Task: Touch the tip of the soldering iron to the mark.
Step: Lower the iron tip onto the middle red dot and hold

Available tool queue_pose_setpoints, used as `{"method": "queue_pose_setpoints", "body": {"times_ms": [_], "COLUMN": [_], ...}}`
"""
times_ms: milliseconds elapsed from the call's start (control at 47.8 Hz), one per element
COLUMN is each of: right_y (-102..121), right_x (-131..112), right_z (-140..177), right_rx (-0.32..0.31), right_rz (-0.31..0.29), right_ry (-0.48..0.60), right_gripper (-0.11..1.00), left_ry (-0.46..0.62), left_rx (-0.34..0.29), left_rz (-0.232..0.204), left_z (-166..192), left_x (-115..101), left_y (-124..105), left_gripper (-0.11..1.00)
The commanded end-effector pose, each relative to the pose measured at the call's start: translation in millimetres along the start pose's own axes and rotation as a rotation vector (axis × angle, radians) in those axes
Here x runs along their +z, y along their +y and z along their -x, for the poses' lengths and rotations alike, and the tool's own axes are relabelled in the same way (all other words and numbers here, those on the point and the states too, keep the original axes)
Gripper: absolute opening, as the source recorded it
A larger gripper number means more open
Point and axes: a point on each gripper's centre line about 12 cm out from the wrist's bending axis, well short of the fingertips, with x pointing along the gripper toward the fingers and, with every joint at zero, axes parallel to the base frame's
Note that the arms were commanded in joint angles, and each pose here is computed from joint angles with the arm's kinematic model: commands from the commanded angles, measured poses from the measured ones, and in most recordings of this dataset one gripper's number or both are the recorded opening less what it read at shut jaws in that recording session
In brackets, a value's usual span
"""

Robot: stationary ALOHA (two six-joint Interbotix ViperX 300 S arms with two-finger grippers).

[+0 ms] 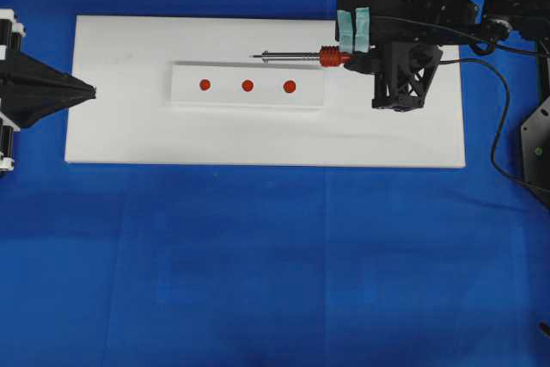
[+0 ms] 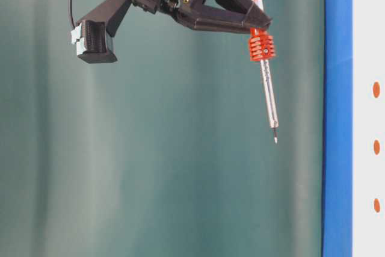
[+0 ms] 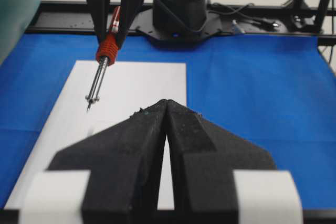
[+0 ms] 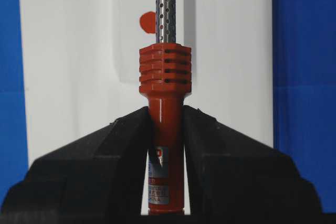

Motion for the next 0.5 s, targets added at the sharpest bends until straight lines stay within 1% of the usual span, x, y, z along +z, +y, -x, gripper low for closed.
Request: {"method": "queue_pose_setpoints", "body": {"times_ms": [0,481], "right_y": [-1.4,-1.4], "right_x": [7.9,8.1], "right_z": [9.9,9.9], "right_rx": [-0.006,-0.006], "right_rz": [-0.001,-0.001], "right_ry": [-0.041,-0.043], "right_gripper": [0.06,0.06], "left_ry": [-0.017,-0.014], "left_rx": [0.002,0.002], "left_rz": [0.000,0.001], "left_z": [-1.2,-1.5], "left_x": [4.4,3.9], "left_y": [0.3,0.3], "left_gripper": [0.00,0.00]}}
